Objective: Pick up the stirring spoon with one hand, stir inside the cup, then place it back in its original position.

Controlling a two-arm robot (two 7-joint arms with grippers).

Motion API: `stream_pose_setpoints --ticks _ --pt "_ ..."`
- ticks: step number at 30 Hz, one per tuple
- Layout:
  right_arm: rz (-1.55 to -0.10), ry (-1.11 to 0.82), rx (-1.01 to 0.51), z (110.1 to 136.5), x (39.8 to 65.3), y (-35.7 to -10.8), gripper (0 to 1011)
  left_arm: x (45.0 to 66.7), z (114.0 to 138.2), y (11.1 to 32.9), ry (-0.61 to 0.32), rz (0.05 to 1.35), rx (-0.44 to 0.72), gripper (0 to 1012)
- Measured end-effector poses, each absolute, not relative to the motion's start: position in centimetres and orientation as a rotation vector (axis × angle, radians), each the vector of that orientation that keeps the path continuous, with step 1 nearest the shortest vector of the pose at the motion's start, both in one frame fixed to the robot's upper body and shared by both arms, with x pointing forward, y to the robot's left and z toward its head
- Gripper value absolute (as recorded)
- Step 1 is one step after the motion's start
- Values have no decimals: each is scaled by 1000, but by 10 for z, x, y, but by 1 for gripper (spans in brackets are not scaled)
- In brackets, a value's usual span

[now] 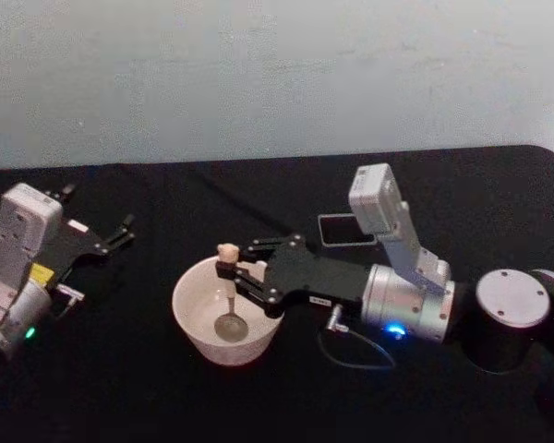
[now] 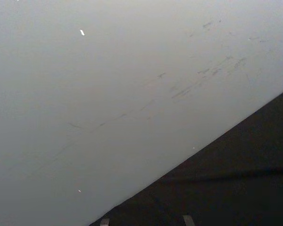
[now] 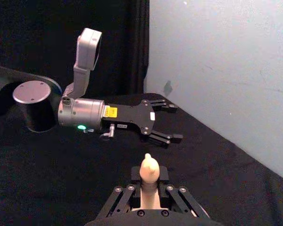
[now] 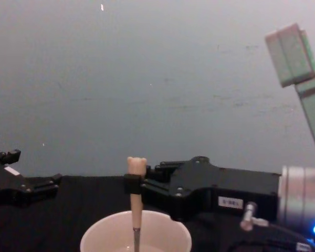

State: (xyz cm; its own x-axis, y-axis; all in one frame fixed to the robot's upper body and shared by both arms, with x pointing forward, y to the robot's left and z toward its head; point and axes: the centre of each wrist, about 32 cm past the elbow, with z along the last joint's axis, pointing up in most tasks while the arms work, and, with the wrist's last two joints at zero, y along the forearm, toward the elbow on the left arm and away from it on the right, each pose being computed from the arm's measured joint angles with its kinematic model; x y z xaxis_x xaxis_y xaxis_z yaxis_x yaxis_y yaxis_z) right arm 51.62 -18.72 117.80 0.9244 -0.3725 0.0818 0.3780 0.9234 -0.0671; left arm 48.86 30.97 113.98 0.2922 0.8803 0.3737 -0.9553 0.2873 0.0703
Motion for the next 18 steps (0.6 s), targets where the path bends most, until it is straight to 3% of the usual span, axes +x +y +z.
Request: stream_pose_setpoints --ticks 11,18 --pt "-427 -83 -94 1178 537 -172 207 489 1140 310 -285 1248 304 1001" --pt "-469 -90 -97 1179 548 -174 207 489 1140 310 -285 1248 304 1001"
